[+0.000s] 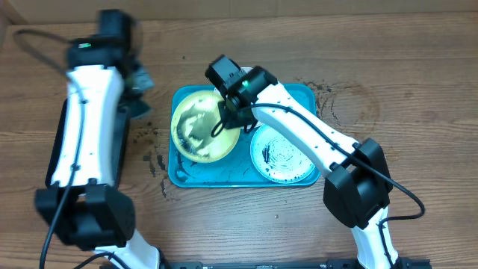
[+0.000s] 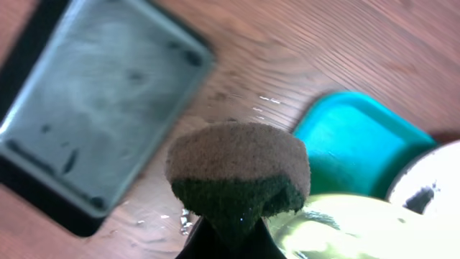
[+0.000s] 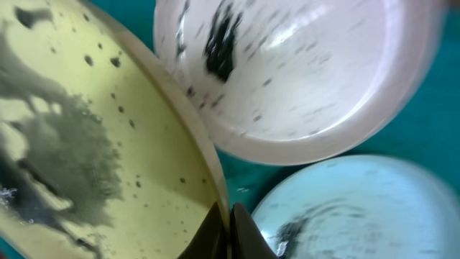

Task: Clean dirty plates on tray and stack at the side
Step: 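Tilt the yellow plate up with the right gripper, left arm withdrawing, then carry the yellow plate right and set it on the table, then release the yellow plate and move the right gripper to the white plate's rim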

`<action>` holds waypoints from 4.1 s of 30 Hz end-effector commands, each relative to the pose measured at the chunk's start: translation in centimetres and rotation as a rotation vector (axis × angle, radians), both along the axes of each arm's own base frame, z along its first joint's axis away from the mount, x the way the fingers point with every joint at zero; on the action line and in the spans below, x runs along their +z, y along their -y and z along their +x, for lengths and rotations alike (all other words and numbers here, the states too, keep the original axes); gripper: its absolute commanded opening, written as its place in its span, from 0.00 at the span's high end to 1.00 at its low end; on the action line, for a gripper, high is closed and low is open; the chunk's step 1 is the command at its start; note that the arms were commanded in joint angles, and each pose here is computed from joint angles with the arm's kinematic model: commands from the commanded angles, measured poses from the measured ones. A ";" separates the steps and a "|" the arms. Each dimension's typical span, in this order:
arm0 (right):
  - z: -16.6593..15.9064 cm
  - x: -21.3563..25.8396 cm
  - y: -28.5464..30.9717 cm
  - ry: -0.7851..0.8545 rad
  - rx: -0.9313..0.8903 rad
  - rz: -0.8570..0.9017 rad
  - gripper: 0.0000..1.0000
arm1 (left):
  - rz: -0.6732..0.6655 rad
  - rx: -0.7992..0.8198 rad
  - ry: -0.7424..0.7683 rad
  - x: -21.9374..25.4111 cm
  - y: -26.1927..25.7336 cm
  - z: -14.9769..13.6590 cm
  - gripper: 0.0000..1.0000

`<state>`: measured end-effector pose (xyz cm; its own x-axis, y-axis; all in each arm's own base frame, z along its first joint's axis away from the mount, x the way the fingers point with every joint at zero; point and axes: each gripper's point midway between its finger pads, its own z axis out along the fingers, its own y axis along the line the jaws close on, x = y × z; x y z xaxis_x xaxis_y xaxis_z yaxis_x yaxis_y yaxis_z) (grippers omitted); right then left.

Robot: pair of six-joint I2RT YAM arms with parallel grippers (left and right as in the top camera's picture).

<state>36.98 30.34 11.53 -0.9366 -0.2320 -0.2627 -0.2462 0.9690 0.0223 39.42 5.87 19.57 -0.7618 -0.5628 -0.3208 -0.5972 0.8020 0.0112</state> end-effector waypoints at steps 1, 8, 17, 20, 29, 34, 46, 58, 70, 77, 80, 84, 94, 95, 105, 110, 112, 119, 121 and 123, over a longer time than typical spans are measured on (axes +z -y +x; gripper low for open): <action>3.5 6.2 2.6 0.304 0.023 -0.241 0.96 | -0.086 0.080 0.031 0.8 -3.0 -0.8 0.96; 2.8 10.6 1.5 0.535 0.164 -0.521 0.96 | -0.138 0.216 0.037 0.7 -7.7 -2.5 0.96; -0.4 12.5 -3.6 0.659 0.396 -0.635 0.96 | -0.145 0.241 0.038 0.7 -8.6 -2.9 0.96; -0.7 14.1 -3.5 0.731 0.370 -0.714 0.96 | -0.145 0.242 0.038 0.7 -8.6 -2.9 0.96; -1.9 14.5 -4.6 0.748 0.447 -0.765 0.96 | -0.145 0.241 0.037 0.6 -8.6 -2.9 0.96; -1.9 14.4 -4.6 0.747 0.447 -0.760 0.96 | -0.145 0.241 0.037 0.6 -8.6 -2.9 0.96; -1.5 10.4 -5.3 0.558 0.513 -0.524 0.96 | -0.145 0.241 0.037 0.6 -8.6 -2.9 0.96; -0.2 9.4 -3.6 0.471 0.484 -0.448 0.96 | -0.145 0.241 0.037 0.6 -8.6 -2.9 0.96; 1.7 13.8 -1.8 0.488 0.278 -0.215 0.96 | -0.145 0.240 0.034 0.6 -8.6 -2.9 0.96; 4.7 16.4 7.5 0.261 0.132 0.167 0.96 | -0.143 0.230 0.032 0.6 -8.6 -3.0 0.96; 6.2 15.4 13.7 0.162 0.000 0.246 0.96 | -0.143 0.230 0.032 0.6 -8.6 -2.9 0.96; 7.4 12.5 25.5 0.066 -0.274 0.233 0.96 | -0.143 0.230 0.033 0.6 -8.6 -2.9 0.96; 5.1 2.5 40.7 -0.073 -0.680 0.220 0.96 | -0.144 0.231 0.034 0.6 -8.6 -2.9 0.96; 4.8 1.5 41.5 -0.079 -0.704 0.226 0.96 | -0.143 0.230 0.036 0.6 -8.6 -2.9 0.96; 2.5 -5.8 41.8 -0.141 -0.736 0.229 0.96 | -0.159 0.225 0.043 0.7 -8.3 -2.7 0.96; 2.6 -5.8 41.0 -0.149 -0.724 0.261 0.44 | -0.159 0.225 0.043 0.7 -8.3 -2.7 0.96; 2.9 -5.5 39.8 -0.153 -0.705 0.331 0.42 | -0.159 0.225 0.043 0.7 -8.3 -2.7 0.96; 5.8 -1.9 31.1 -0.104 -0.427 0.569 0.44 | -0.171 0.216 0.055 0.7 -8.0 -2.3 0.96; 6.9 -1.1 26.9 -0.075 -0.315 0.562 0.42 | -0.198 0.187 0.068 0.8 -7.1 -1.8 0.96; 7.9 -0.7 23.6 -0.035 -0.236 0.558 0.42 | -0.198 0.146 0.072 0.9 -6.5 -1.4 0.96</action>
<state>42.90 0.18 7.58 -0.9498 0.2872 -0.1240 0.1890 0.8427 0.5041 37.04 14.01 19.43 -0.5910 -0.7747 -0.2248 -0.7667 0.6261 -0.1419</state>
